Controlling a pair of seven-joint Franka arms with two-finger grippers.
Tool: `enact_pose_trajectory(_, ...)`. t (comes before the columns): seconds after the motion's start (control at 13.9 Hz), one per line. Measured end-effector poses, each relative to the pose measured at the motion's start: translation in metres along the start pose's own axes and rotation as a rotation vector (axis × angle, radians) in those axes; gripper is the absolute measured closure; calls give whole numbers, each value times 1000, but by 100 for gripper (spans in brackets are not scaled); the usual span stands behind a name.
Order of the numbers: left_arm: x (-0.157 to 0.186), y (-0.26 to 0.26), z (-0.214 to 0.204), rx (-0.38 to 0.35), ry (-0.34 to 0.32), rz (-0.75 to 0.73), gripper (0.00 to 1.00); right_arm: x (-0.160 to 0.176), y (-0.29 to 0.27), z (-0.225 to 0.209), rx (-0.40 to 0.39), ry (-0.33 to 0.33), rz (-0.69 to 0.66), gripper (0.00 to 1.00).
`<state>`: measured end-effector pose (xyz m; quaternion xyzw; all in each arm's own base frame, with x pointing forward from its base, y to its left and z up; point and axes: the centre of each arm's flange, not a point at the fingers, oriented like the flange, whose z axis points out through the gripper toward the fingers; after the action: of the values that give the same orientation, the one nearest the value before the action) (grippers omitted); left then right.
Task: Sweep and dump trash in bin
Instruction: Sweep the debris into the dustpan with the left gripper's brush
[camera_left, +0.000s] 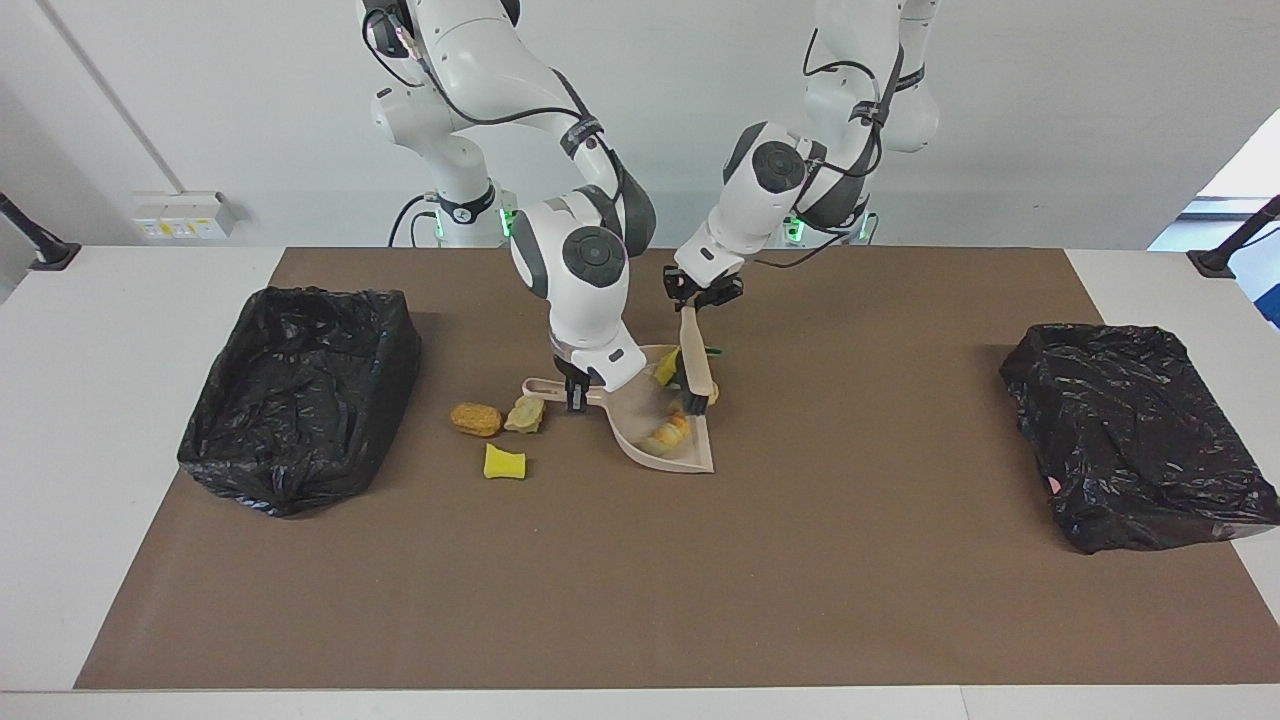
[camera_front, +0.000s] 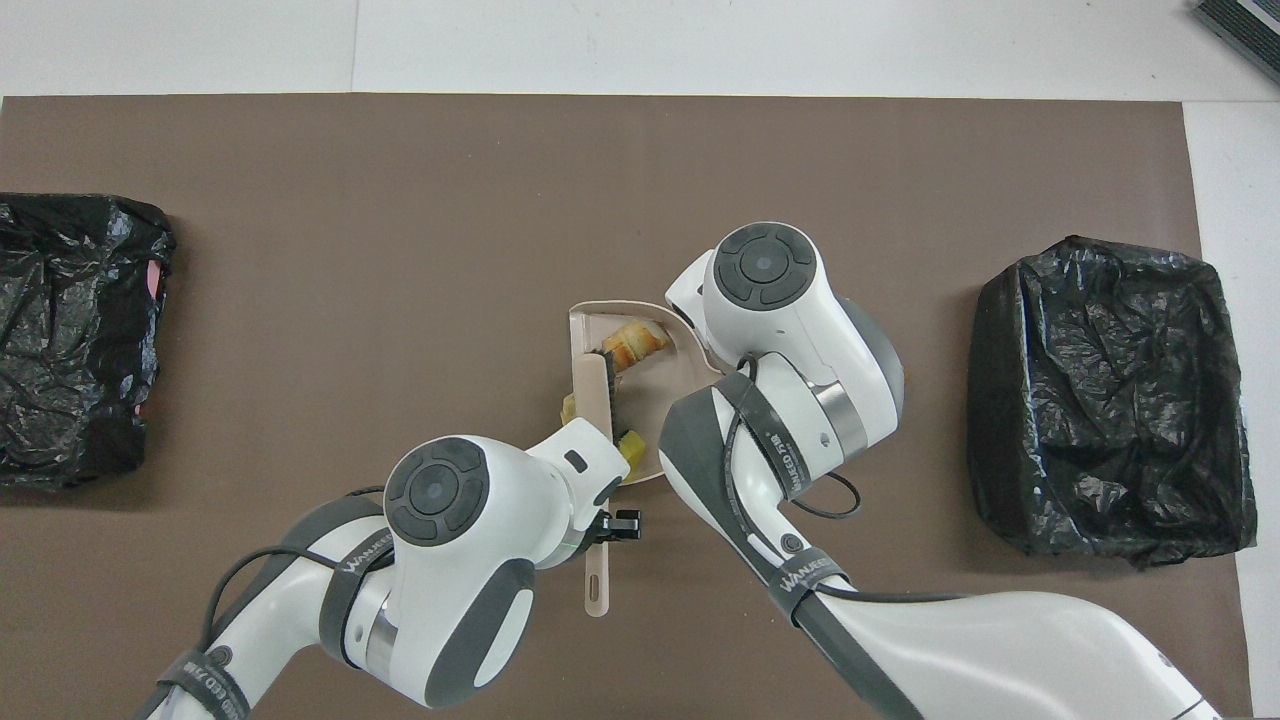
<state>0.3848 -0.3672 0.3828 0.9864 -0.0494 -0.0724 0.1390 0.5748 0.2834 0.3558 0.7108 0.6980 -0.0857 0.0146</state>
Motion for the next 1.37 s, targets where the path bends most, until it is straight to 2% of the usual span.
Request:
enact_pose_trajectory(0.14, 8, 13, -14, -19, 10, 10, 74, 0, 0, 0, 0, 0, -1, 68)
enact_pose_trajectory(0.29, 17, 10, -31, -19, -17, -4, 74, 1, 0, 0, 0, 0, -1, 68)
enact_pose_trajectory(0.5, 39, -22, -58, -15, -63, -67, 74, 1, 0, 0, 0, 0, -1, 68)
enact_pose_trajectory(0.65, 50, -53, -62, -8, -90, -114, 74, 1, 0, 0, 0, 0, -1, 68)
enact_pose_trajectory(0.86, 49, -87, -31, 42, -155, -129, 74, 1, 0, 0, 0, 1, -1, 68)
enact_pose_trajectory(1.01, 42, -88, -8, 59, -183, -106, 74, -1, 0, 0, 1, 2, 2, 68)
enact_pose_trajectory(1.37, 8, -20, 16, 70, -146, 48, 74, -4, 2, 0, 2, 2, 9, 68)
